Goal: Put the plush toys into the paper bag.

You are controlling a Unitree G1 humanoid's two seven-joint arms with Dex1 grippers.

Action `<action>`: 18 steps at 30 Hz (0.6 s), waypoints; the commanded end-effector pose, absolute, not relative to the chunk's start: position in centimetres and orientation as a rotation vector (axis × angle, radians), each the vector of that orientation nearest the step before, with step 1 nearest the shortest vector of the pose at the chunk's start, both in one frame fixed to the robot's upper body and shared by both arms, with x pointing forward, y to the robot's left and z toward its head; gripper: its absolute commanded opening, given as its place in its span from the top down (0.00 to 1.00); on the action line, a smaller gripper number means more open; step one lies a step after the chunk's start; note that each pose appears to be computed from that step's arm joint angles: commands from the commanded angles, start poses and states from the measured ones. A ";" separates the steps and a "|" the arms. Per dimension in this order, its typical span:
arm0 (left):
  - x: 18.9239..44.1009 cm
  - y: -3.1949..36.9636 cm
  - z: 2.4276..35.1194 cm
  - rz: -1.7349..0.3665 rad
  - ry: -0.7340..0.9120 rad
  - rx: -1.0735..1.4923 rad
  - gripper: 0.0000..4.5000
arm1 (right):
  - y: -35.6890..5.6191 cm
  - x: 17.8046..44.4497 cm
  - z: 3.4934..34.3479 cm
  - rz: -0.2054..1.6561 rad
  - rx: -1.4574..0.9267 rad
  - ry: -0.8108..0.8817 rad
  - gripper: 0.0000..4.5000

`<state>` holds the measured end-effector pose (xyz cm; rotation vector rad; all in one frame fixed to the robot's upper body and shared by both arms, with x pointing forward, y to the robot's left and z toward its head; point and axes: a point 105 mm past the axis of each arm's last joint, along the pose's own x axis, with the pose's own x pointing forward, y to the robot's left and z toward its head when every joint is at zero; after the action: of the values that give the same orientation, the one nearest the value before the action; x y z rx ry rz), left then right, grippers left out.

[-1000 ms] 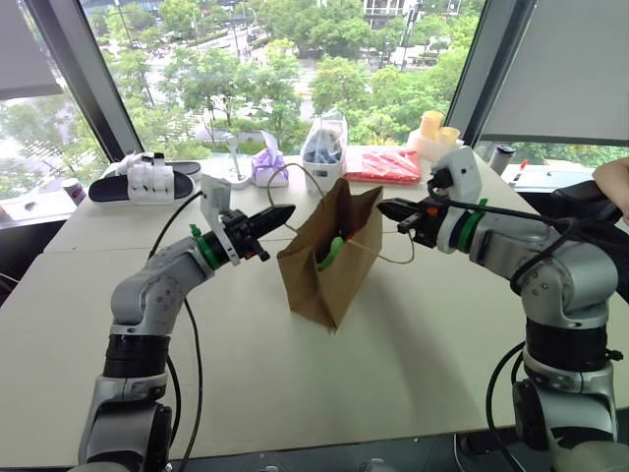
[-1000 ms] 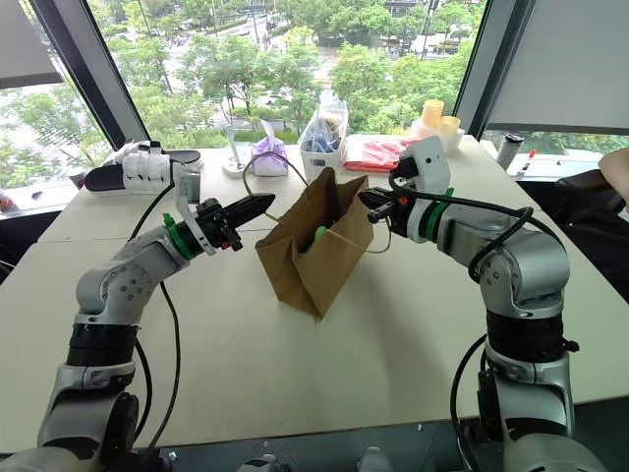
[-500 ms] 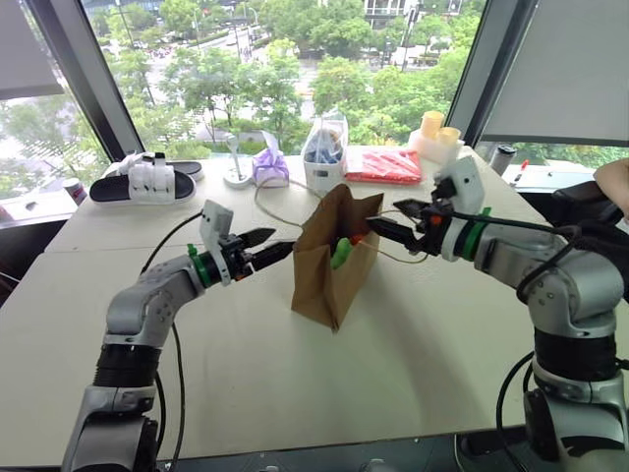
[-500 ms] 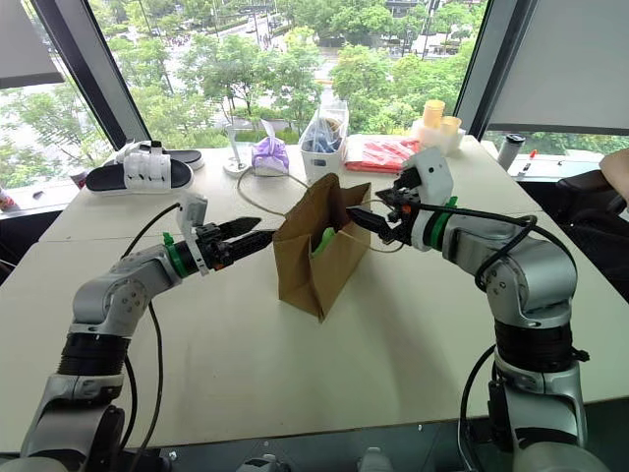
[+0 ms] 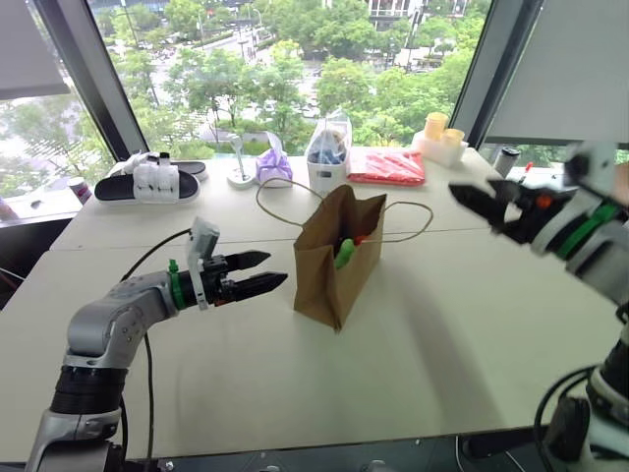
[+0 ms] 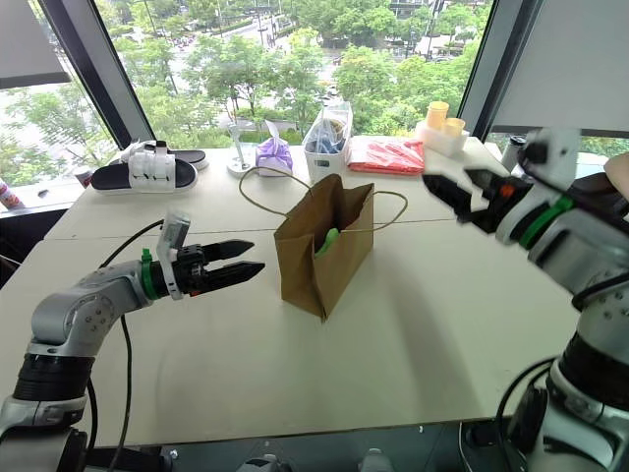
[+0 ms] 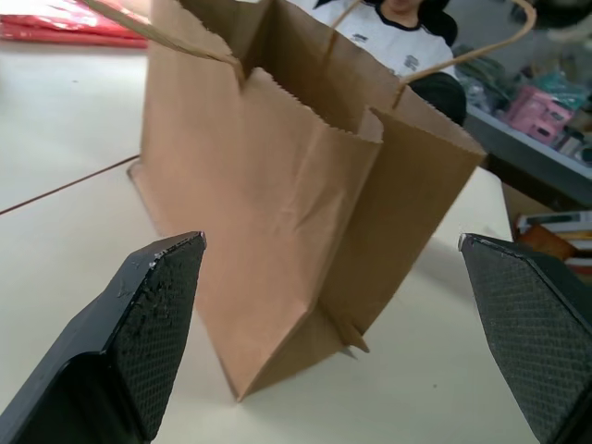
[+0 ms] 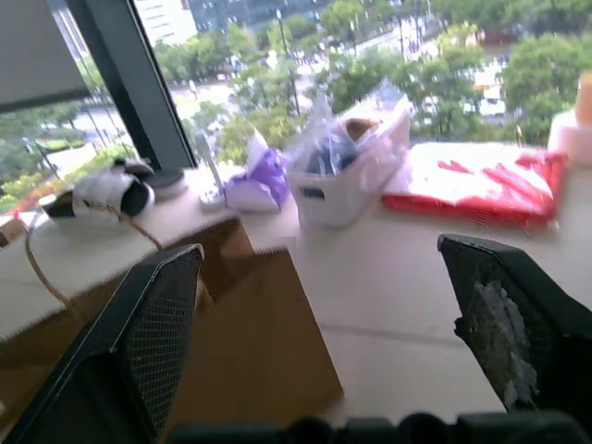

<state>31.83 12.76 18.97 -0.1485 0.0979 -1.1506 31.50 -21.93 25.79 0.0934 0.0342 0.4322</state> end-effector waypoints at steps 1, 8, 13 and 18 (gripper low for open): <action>31.6 11.4 19.5 -1.185 0.042 -0.097 0.00 | -18.9 31.6 24.4 0.513 0.041 0.017 0.02; 31.8 10.0 18.7 -1.169 0.017 -0.060 0.00 | -14.4 33.8 20.7 0.605 0.054 0.058 0.54; 31.2 8.1 18.4 -1.158 -0.019 -0.050 0.00 | -10.3 34.0 20.3 0.743 0.027 0.059 0.98; 31.2 6.8 18.0 -1.173 -0.033 -0.033 0.00 | -9.7 34.2 19.8 0.762 0.017 0.077 0.98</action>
<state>31.28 7.13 17.01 -0.0660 0.0221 -1.1712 34.32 -9.83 18.57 0.0290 0.1261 0.7499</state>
